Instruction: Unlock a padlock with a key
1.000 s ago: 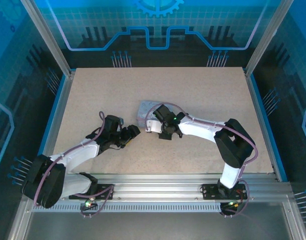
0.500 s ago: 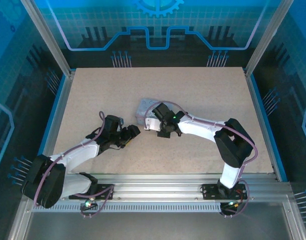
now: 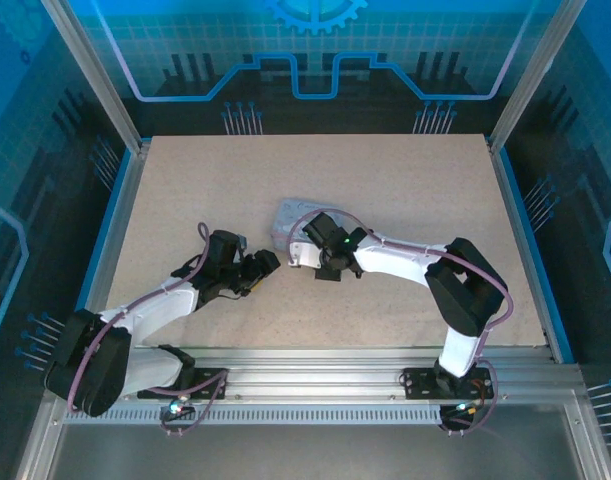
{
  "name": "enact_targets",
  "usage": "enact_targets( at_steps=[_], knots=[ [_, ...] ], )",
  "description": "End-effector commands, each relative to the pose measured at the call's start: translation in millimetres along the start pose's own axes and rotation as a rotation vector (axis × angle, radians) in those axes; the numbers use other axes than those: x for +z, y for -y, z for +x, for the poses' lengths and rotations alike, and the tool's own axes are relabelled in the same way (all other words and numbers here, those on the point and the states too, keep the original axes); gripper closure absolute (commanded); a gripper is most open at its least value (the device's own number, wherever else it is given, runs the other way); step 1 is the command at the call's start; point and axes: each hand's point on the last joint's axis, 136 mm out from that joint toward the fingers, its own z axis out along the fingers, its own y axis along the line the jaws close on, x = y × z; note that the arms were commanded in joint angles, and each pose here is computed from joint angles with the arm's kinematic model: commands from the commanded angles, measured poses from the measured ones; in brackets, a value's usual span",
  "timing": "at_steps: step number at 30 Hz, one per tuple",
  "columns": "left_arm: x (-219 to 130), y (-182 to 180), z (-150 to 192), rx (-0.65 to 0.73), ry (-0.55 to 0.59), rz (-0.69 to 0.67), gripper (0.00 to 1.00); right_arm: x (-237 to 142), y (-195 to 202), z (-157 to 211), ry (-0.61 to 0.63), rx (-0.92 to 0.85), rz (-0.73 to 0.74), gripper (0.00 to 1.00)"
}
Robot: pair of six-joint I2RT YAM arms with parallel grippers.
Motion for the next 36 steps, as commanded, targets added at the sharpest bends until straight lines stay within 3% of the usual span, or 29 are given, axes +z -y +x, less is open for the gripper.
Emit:
enact_targets(
  at_steps=[1,28,36],
  knots=[
    [-1,4,1,-0.008,-0.016,0.018,0.28,-7,4,-14,0.034,-0.023,0.020,1.00],
    [-8,6,1,-0.008,0.000,0.023,0.28,4,10,-50,0.076,-0.096,0.026,1.00],
    [-16,4,-1,0.001,0.026,0.017,0.27,-4,7,-35,0.066,-0.066,0.043,1.00]
  ],
)
